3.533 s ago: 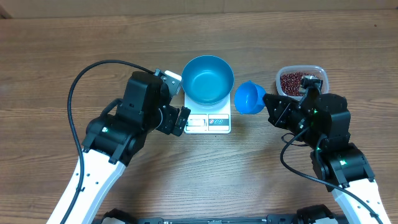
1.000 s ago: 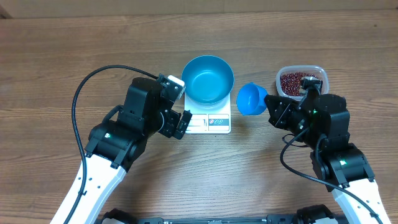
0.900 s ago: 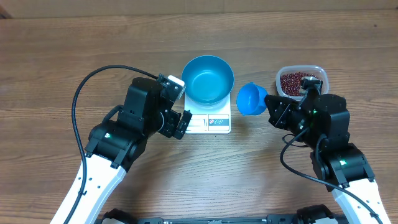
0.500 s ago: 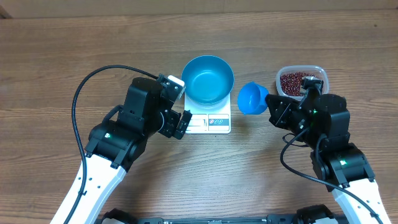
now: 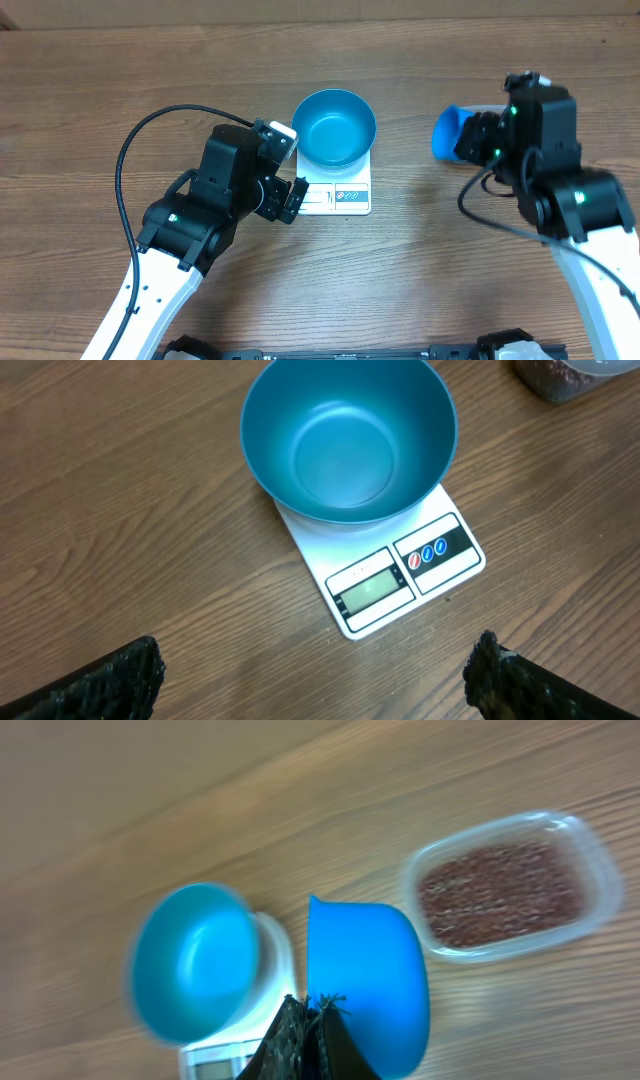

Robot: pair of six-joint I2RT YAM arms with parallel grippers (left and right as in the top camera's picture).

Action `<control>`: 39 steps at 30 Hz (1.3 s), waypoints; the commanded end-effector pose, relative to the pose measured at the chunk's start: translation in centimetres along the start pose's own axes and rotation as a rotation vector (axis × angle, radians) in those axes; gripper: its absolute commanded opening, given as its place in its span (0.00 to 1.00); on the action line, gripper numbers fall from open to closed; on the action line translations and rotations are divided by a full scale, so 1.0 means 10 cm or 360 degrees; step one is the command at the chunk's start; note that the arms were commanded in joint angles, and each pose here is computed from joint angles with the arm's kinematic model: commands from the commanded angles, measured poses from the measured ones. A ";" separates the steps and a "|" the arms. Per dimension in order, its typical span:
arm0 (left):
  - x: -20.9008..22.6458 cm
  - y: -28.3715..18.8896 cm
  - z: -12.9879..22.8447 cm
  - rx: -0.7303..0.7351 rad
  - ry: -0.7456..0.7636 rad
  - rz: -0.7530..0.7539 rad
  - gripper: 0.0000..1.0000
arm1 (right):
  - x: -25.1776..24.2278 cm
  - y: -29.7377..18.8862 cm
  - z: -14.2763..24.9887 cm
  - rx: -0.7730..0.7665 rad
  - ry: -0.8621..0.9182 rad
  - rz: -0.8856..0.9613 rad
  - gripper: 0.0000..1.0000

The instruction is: Scoop item into bowl and weigh 150g on scale

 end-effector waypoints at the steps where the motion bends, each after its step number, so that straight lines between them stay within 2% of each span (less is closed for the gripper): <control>1: 0.00 0.03 0.03 0.0023 -0.0026 -0.0003 0.99 | -0.07 0.02 -0.23 -0.0176 -0.0096 0.0271 0.04; 7: 0.00 0.03 0.03 0.0023 -0.0026 -0.0003 1.00 | -0.16 0.25 -0.26 -0.0159 -0.0170 0.0486 0.04; 11: 0.00 0.03 0.03 0.0022 -0.0026 -0.0003 1.00 | -0.13 0.31 -0.21 -0.0096 -0.0181 0.0444 0.04; 25: -0.01 0.03 0.03 0.0020 -0.0025 0.0003 0.99 | -0.11 0.31 -0.23 -0.0106 -0.0177 0.0421 0.04; 30: -0.13 0.09 -0.05 -0.0054 -0.0025 0.0186 1.00 | -0.08 0.31 -0.26 -0.0132 -0.0176 0.0404 0.04; 35: -0.15 0.32 -0.01 0.0029 -0.0034 0.0245 1.00 | -0.08 0.31 -0.26 -0.0139 -0.0174 0.0398 0.04; 36: -0.16 0.37 -0.01 0.0044 -0.0036 0.0262 0.95 | -0.08 0.31 -0.26 -0.0139 -0.0174 0.0397 0.04; 38: -0.18 0.49 0.02 0.0083 -0.0039 0.0288 0.57 | -0.08 0.31 -0.27 -0.0140 -0.0173 0.0397 0.04; 39: -0.19 0.54 0.02 0.0100 -0.0037 0.0295 0.43 | -0.08 0.31 -0.26 -0.0140 -0.0173 0.0397 0.04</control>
Point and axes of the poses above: each gripper's point midway between its finger pads, its own y axis out along the fingers, its own x axis along the line the jaws close on, z = x × y, the point moved 6 cm from there along -y, back along the fingers, and after that the axes turned 15 degrees about y, right-handed, at the moved point
